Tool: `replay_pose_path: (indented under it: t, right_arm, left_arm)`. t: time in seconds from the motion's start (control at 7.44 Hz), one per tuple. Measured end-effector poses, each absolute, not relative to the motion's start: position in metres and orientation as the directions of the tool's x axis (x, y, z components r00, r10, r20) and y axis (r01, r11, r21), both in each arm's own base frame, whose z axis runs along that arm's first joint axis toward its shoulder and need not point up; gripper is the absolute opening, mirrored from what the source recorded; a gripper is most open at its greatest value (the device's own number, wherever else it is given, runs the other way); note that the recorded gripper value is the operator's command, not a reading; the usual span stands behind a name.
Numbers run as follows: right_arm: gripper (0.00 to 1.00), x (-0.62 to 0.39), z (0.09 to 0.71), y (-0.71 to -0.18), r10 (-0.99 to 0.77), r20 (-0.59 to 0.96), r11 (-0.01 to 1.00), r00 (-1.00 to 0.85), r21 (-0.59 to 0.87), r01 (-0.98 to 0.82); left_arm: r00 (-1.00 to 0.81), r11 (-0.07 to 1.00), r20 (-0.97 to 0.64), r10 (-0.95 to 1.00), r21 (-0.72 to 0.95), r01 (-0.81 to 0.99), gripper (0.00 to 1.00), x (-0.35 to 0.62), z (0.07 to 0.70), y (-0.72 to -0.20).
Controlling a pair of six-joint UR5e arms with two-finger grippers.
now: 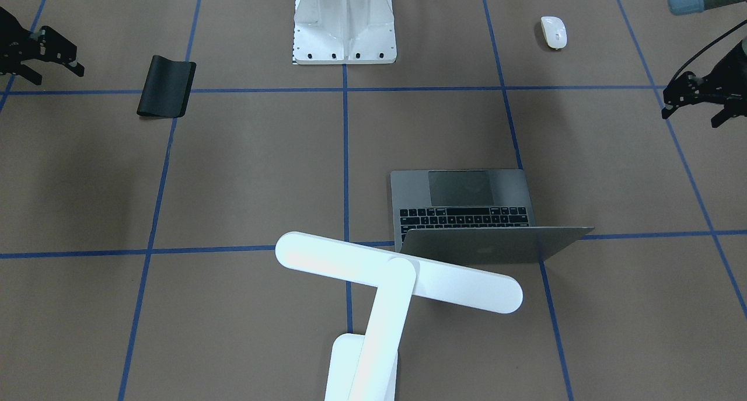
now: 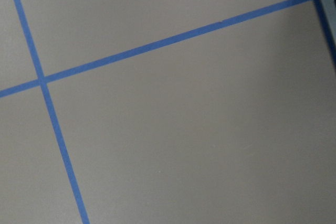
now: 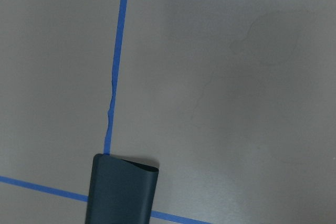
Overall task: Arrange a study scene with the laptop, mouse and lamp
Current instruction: 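Reach the right gripper down to the black case and close on it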
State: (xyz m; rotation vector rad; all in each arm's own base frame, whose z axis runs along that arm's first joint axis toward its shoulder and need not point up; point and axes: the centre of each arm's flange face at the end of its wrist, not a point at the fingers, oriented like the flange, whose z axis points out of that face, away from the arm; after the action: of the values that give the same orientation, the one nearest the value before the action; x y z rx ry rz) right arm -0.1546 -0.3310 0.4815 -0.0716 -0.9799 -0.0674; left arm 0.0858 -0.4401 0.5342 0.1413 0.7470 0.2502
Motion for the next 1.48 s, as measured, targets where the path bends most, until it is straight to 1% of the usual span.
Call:
replay_pose_path:
  t: [0.27,0.4,0.67,1.21,1.48]
  right_arm:
    - [0.92,-0.198,0.511,-0.316,-0.017,0.875,0.994,0.485,-0.039,0.106]
    - [0.91,-0.212,0.517,-0.309,-0.028,0.879,0.992,0.475,-0.035,0.123]
    - [0.88,-0.229,0.521,-0.298,-0.050,0.876,0.988,0.480,-0.026,0.151]
    - [0.87,-0.261,0.532,-0.276,-0.097,0.847,0.978,0.522,-0.015,0.206]
    - [0.83,-0.274,0.534,-0.265,-0.115,0.839,0.970,0.533,-0.022,0.244]
  left_arm:
    - [0.703,0.960,-0.656,0.275,0.229,-0.162,1.00,0.086,0.548,-0.441]
    - [0.702,0.960,-0.657,0.274,0.231,-0.158,1.00,0.086,0.550,-0.441]
    - [0.702,0.960,-0.658,0.273,0.233,-0.155,1.00,0.085,0.549,-0.439]
    - [0.700,0.959,-0.659,0.274,0.239,-0.151,1.00,0.086,0.546,-0.438]
    - [0.698,0.957,-0.659,0.281,0.250,-0.150,1.00,0.086,0.547,-0.439]
